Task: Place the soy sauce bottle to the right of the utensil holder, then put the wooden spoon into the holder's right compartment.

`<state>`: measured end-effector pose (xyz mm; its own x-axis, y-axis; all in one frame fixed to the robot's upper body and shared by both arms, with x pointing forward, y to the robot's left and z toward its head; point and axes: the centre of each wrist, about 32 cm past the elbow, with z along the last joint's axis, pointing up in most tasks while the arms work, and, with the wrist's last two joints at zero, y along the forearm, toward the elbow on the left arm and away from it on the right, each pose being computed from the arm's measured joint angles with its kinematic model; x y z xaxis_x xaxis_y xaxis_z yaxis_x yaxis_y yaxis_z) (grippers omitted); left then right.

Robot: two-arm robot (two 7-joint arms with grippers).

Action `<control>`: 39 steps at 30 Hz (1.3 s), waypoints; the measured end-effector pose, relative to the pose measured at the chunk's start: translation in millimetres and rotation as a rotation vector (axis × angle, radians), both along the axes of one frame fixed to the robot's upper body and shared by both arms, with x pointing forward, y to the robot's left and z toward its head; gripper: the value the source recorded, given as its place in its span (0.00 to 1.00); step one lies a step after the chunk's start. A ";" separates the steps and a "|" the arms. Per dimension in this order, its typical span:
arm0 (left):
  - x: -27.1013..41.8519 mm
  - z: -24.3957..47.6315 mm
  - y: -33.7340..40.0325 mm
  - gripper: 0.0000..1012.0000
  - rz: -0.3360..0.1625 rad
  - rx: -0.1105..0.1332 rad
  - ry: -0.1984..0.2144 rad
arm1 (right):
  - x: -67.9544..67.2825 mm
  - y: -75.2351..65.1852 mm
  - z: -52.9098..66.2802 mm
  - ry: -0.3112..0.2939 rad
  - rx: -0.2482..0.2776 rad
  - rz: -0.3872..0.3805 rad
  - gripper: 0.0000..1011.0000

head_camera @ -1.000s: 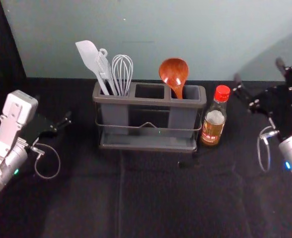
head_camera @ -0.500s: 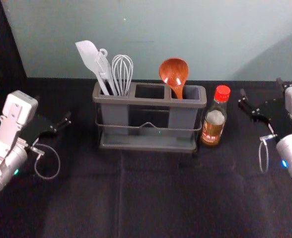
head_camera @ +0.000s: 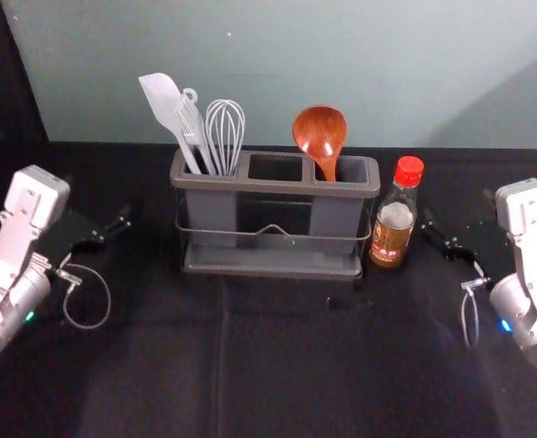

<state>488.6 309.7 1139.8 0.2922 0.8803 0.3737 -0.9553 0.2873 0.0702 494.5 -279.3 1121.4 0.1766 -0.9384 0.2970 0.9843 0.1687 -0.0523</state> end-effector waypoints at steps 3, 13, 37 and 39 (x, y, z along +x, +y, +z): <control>0.0 0.0 0.0 0.99 0.000 0.000 0.000 | 2.9 -0.1 -1.1 0.012 0.001 0.004 0.99; 0.0 0.0 0.0 0.99 0.000 0.000 0.000 | 21.8 -2.1 6.6 0.013 -0.011 0.027 0.99; 0.0 0.0 0.0 0.99 0.000 0.000 0.000 | 22.6 -2.4 7.3 0.009 -0.010 0.029 0.99; 0.0 0.0 0.0 0.99 0.000 0.000 0.000 | 22.5 -2.4 7.2 0.009 -0.010 0.029 0.99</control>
